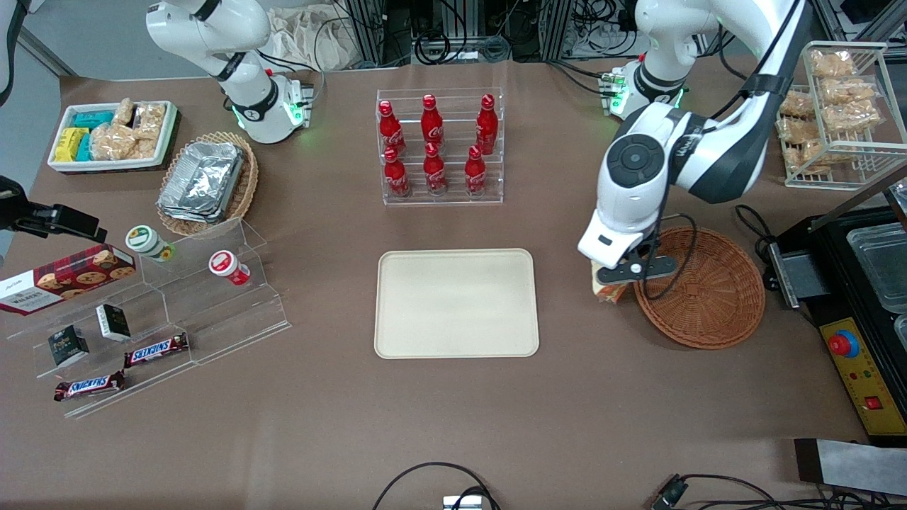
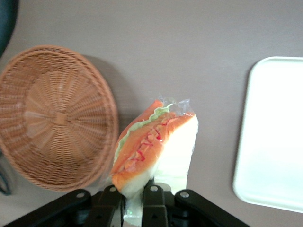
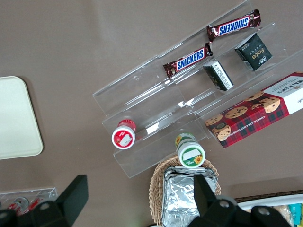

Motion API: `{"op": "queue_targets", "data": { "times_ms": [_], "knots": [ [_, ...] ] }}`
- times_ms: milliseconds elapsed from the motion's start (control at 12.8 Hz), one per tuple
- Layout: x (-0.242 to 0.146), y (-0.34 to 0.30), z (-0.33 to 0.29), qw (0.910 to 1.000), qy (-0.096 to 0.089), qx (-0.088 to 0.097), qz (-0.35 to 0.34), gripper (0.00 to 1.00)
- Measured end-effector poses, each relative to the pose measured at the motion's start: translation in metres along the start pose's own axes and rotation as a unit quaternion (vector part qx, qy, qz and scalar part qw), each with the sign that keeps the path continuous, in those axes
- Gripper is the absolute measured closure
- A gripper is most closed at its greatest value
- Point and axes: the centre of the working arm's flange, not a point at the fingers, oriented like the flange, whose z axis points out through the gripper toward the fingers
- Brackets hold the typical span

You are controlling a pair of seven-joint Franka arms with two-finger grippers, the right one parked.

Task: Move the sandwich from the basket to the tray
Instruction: 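Lift the sandwich and carry it with the left gripper toward the cream tray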

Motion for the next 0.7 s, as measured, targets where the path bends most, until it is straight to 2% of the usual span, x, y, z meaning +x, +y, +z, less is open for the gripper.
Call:
{"op": "queue_targets", "data": {
  "times_ms": [235,391,547,704],
  "knots": [
    [-0.002,0.04,0.005,1.0,0.004,0.001,-0.006,0.85],
    [-0.002,0.068,0.007,1.0,0.002,-0.007,-0.006,0.86],
    [-0.003,0.096,0.009,0.9999,0.006,-0.002,-0.008,0.86],
    [-0.001,0.123,0.013,1.0,0.001,0.0,-0.008,0.86]
  ]
}}
